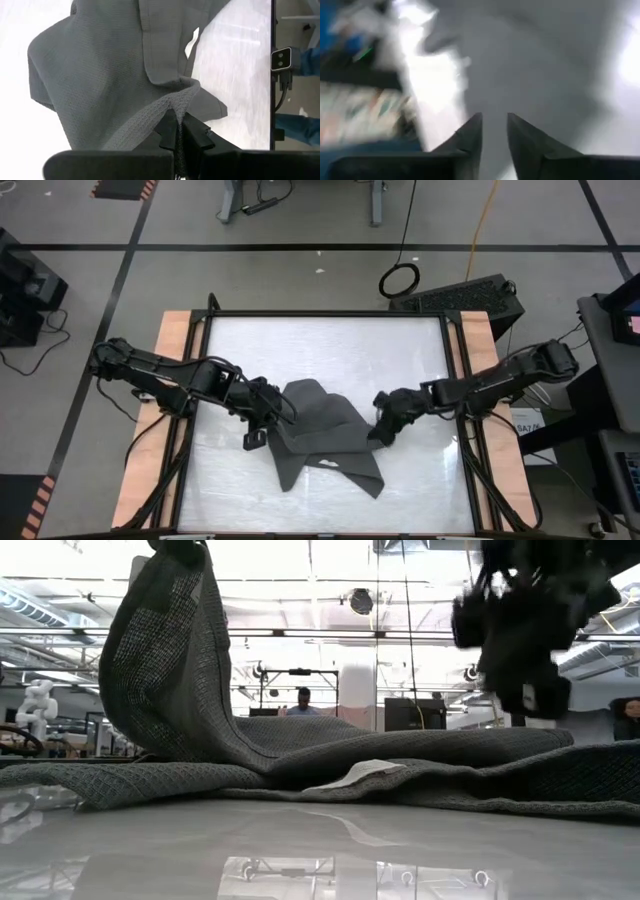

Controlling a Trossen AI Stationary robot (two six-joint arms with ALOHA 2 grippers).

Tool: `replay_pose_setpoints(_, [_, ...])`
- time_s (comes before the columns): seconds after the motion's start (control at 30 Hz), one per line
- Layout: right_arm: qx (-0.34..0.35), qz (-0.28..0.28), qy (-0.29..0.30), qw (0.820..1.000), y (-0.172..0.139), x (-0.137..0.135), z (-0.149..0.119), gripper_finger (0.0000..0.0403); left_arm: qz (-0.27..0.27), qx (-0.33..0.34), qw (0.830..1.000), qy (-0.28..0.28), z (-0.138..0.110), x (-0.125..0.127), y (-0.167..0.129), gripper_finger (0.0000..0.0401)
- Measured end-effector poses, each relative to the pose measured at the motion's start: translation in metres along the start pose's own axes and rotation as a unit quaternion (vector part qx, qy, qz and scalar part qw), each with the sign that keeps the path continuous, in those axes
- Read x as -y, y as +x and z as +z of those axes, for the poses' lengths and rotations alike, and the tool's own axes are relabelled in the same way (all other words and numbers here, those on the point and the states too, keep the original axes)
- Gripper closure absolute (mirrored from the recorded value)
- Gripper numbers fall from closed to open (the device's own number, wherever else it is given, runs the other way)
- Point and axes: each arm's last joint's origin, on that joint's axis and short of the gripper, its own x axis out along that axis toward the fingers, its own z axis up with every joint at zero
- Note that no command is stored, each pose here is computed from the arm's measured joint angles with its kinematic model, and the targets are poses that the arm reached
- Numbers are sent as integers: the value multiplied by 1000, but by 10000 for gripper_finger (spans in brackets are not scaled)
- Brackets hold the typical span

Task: Roll towel into tight, uniform cylinder
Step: Roll the gray towel

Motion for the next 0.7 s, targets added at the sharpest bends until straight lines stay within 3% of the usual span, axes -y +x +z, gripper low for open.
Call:
replay_pose_setpoints(0.1, [-18,-82,72,994,1,22,5,272,0,0,1000,0,0,0,0,391])
replay_pose_setpoints(0.37, [-40,-57,106,992,11,32,23,209,0,1,1000,0,0,0,0,391])
replay_pose_setpoints(0.57, [-51,-63,97,992,30,40,26,213,14,10,1000,-12,1,-1,0,390])
replay_pose_setpoints(0.7, [-51,-45,80,994,39,40,28,255,15,12,1000,-14,1,-1,0,390])
